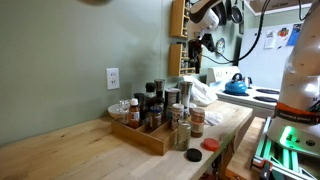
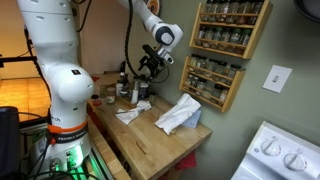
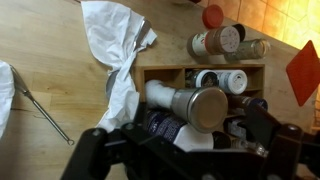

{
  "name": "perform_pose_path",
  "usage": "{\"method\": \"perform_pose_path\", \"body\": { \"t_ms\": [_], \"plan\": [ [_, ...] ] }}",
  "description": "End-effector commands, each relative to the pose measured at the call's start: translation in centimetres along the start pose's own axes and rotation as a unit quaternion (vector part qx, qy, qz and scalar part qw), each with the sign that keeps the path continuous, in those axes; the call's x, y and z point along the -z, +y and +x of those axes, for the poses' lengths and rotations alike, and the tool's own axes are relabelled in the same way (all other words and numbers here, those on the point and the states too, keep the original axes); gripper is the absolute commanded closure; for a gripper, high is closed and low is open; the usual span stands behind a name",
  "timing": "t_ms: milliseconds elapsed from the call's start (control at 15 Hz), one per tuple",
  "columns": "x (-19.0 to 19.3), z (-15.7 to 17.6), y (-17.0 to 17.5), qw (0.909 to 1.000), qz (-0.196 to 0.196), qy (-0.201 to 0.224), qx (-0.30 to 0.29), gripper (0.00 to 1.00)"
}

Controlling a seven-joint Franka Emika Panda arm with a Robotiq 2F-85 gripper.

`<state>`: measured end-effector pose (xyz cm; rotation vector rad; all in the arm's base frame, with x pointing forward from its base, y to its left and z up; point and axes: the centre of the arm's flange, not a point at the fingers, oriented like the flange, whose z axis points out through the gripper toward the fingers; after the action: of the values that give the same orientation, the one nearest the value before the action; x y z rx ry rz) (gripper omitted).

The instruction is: Put the orange lid on the bottle on the right and the black lid on the container on the left

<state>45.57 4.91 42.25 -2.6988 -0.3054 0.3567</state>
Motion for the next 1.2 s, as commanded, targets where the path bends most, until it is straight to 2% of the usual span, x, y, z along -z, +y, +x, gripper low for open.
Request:
{"method": "perform_pose_path", "body": {
  "t_ms": [0, 400, 600, 867, 1133],
  "plan": [
    [0.0, 0.0, 0.0, 1.0, 0.0, 0.0, 0.0, 0.0],
    [0.1, 0.1, 0.0, 1.0, 0.0, 0.0, 0.0, 0.0],
    [-1.6, -1.3, -3.0, 0.9992, -0.007, -0.017, 0.036, 0.0],
    [-5.2, -4.7, -7.8, 0.9972, -0.037, -0.053, 0.037, 0.0],
    [-7.6, -8.4, -10.0, 0.9981, -0.05, -0.037, 0.003, 0.0]
  ]
}}
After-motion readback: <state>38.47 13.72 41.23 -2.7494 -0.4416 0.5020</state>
